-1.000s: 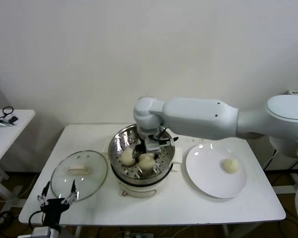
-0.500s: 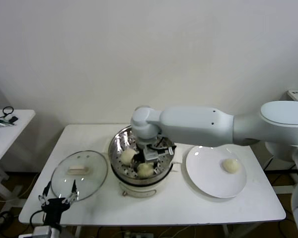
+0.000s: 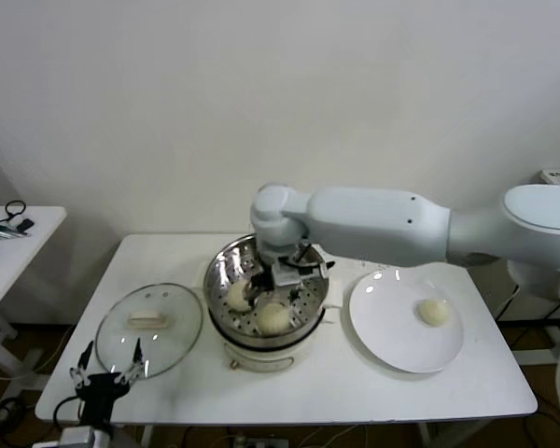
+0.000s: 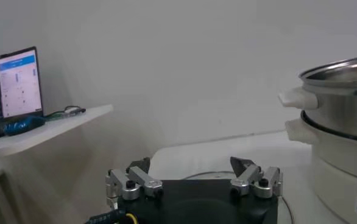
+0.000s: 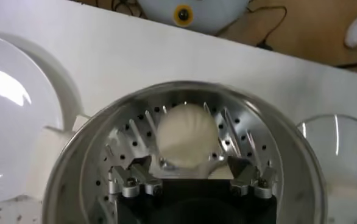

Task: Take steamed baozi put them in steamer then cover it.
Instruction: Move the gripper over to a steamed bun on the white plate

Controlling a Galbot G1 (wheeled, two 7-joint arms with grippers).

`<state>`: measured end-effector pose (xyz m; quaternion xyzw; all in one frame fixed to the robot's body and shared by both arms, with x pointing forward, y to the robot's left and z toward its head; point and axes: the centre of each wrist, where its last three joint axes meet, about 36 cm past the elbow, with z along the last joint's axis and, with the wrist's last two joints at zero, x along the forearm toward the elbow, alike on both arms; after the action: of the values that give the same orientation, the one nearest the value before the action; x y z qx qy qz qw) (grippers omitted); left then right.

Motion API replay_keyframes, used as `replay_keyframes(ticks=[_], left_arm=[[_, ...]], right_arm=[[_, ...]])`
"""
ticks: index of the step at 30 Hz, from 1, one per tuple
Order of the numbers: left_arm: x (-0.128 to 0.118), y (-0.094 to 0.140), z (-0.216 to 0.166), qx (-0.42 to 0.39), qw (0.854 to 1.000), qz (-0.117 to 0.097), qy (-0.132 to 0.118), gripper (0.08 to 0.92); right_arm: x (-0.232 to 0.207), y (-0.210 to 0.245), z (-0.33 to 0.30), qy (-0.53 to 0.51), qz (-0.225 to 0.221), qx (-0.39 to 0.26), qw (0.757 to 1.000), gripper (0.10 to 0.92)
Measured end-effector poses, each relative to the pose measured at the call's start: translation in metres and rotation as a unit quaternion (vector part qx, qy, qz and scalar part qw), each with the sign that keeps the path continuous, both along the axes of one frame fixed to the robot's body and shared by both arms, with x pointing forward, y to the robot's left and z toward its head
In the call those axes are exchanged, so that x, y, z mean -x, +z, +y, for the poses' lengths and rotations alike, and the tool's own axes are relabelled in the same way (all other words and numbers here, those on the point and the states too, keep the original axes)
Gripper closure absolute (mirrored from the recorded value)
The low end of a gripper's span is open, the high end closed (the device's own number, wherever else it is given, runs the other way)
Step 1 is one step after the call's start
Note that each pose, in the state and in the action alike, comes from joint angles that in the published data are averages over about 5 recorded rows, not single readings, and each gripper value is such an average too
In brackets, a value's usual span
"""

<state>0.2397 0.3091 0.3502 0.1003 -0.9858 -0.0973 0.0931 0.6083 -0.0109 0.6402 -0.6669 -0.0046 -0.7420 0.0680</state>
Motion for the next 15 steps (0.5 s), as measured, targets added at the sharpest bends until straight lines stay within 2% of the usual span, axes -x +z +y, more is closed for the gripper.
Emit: replay_keyframes(ticks=[5, 8, 11, 15], left_arm=[[0.001, 0.002, 0.0, -0.003, 1.0, -0.001, -0.003, 0.177], [0.0, 0.003, 0.0, -0.003, 1.0, -0.003, -0.004, 0.177], [0.0, 0.004, -0.001, -0.003, 1.0, -0.004, -0.006, 0.177], [0.001, 0.005, -0.001, -0.003, 1.0, -0.004, -0.01, 0.177]], right_arm=[[-0.02, 0.022, -0.041, -0.084, -0.013, -0.032, 0.996, 0.2], [-0.03, 0.033, -0.071, -0.16, -0.018, -0.061, 0.985, 0.2], [-0.037, 0.04, -0.103, -0.25, -0.017, -0.09, 0.964, 0.2], [-0.044, 0.042, -0.148, -0.374, -0.002, -0.122, 0.919, 0.2]])
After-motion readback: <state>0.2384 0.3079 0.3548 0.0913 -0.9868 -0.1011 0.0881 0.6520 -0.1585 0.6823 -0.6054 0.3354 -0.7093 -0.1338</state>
